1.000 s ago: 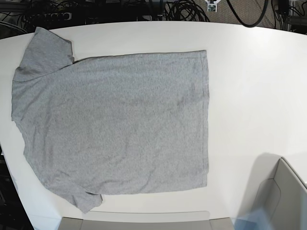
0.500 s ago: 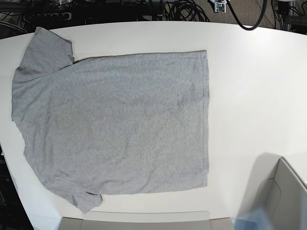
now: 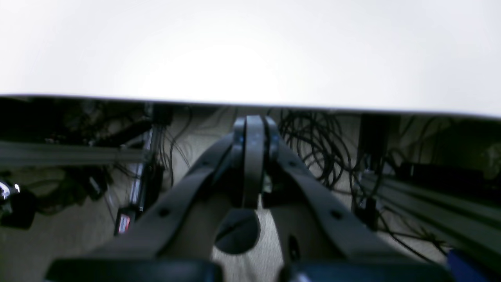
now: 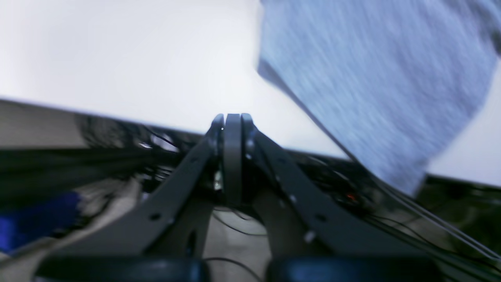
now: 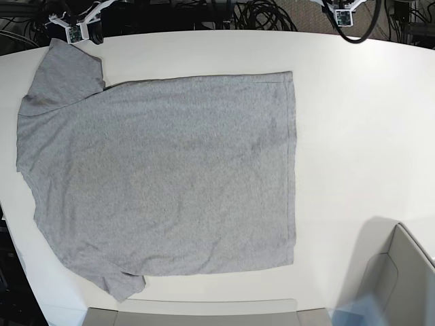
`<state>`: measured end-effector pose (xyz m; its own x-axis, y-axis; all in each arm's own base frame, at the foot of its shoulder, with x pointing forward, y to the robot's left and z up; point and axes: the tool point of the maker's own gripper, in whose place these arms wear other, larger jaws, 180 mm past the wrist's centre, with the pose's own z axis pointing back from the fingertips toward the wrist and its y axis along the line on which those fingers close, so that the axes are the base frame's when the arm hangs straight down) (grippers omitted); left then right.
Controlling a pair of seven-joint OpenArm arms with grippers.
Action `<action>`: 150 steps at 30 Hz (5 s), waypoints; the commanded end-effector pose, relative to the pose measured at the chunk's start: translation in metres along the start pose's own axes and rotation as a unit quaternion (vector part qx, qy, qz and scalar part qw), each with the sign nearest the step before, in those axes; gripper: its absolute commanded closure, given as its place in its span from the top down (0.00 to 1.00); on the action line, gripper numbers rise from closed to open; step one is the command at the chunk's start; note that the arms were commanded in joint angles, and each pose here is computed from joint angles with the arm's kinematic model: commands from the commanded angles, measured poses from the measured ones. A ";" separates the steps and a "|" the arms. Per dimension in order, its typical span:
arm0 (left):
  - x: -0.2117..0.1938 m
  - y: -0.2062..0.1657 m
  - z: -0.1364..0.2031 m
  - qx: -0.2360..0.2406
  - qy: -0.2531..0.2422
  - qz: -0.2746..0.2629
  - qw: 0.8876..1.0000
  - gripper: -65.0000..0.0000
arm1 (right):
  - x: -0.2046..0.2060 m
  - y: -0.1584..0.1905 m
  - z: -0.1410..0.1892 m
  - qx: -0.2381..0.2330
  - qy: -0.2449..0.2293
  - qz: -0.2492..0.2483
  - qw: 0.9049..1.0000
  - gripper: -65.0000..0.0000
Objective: Fold the T-shirt properly
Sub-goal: 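Move both grippers down to the shoulder corners of the grey T-shirt, then close both grippers on the shirt's shoulder corners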
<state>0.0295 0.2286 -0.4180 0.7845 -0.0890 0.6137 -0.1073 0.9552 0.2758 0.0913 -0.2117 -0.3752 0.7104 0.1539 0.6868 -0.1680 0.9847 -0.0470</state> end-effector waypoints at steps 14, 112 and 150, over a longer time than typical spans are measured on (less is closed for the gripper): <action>0.099 0.002 0.008 0.005 -0.114 0.016 0.993 0.00 | 0.121 -0.070 -0.008 0.004 -0.088 -0.170 0.982 0.00; 0.130 -0.098 -0.073 -0.244 0.081 0.301 0.918 0.31 | -0.018 -0.123 -0.065 0.035 0.035 -0.237 0.970 0.46; 0.123 -0.147 -0.065 -0.331 0.091 0.244 0.907 0.00 | -0.028 -0.108 -0.059 0.044 0.061 -0.224 0.972 0.00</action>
<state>0.1848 0.0949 -0.4340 0.8339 0.3889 0.3916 -0.1330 0.8303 -0.5413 0.1517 -0.3088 -0.4190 0.7282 -0.3111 0.6107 0.0942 0.9280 0.3604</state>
